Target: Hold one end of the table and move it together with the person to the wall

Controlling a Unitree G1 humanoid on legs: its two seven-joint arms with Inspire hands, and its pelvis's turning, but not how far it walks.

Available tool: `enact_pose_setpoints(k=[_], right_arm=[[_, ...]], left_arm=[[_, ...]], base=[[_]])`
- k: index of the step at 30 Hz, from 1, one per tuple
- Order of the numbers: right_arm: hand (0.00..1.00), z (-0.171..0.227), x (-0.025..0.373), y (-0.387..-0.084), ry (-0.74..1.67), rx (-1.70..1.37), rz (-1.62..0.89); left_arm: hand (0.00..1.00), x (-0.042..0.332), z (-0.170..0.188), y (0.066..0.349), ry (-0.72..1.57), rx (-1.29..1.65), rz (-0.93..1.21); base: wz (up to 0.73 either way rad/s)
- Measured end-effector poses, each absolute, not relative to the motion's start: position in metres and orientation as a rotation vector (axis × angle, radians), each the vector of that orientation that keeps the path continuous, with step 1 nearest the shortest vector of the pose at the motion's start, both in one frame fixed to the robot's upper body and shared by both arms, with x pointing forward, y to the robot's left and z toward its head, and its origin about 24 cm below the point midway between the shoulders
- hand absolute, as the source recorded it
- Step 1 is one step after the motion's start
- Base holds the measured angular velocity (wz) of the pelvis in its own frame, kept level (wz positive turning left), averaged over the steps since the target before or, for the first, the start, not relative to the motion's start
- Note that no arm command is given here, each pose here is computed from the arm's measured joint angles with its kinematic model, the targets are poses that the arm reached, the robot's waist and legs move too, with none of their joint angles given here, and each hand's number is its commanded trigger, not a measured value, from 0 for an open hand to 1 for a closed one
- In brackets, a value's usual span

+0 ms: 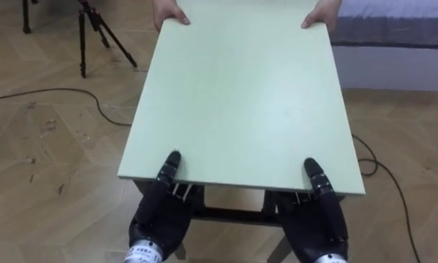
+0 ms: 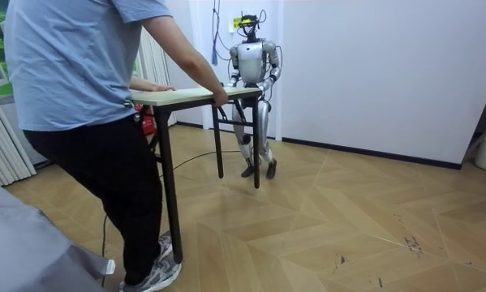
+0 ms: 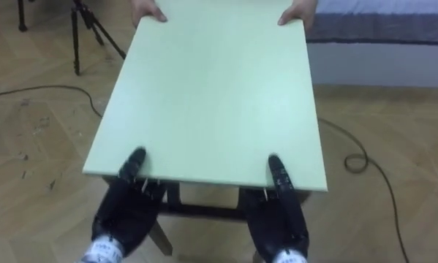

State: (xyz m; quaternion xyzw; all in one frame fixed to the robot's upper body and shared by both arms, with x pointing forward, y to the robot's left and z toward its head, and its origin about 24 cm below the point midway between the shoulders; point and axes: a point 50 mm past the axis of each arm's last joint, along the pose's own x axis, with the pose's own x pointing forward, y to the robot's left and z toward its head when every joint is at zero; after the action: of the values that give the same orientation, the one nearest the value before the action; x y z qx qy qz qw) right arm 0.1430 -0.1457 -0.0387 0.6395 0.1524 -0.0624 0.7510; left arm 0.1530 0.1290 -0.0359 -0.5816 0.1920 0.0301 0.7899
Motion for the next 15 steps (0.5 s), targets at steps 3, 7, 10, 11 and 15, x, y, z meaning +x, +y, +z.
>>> enact_pose_setpoints(k=[3, 7, 10, 11, 15], right_arm=[[1.0, -0.036, 0.146, -0.145, 0.304, 1.383, -0.112], [1.0, -0.03, 0.156, -0.144, 0.267, 1.38, -0.069], [1.0, -0.022, 0.17, -0.144, 0.226, 1.376, -0.034], [1.0, -0.02, 0.174, -0.145, 0.214, 1.376, -0.027], [1.0, -0.026, 0.174, -0.15, 0.232, 1.367, -0.051]], left_arm=[[1.0, 0.154, -0.034, 0.13, 0.403, -1.26, 0.042], [1.0, 0.168, -0.027, 0.131, 0.37, -1.246, 0.002], [1.0, 0.181, -0.02, 0.129, 0.331, -1.249, -0.028], [1.0, 0.185, -0.018, 0.128, 0.322, -1.251, -0.033], [1.0, 0.189, -0.027, 0.125, 0.352, -1.251, -0.02]], base=[[0.29], [0.26], [0.26], [0.24], [0.22]])
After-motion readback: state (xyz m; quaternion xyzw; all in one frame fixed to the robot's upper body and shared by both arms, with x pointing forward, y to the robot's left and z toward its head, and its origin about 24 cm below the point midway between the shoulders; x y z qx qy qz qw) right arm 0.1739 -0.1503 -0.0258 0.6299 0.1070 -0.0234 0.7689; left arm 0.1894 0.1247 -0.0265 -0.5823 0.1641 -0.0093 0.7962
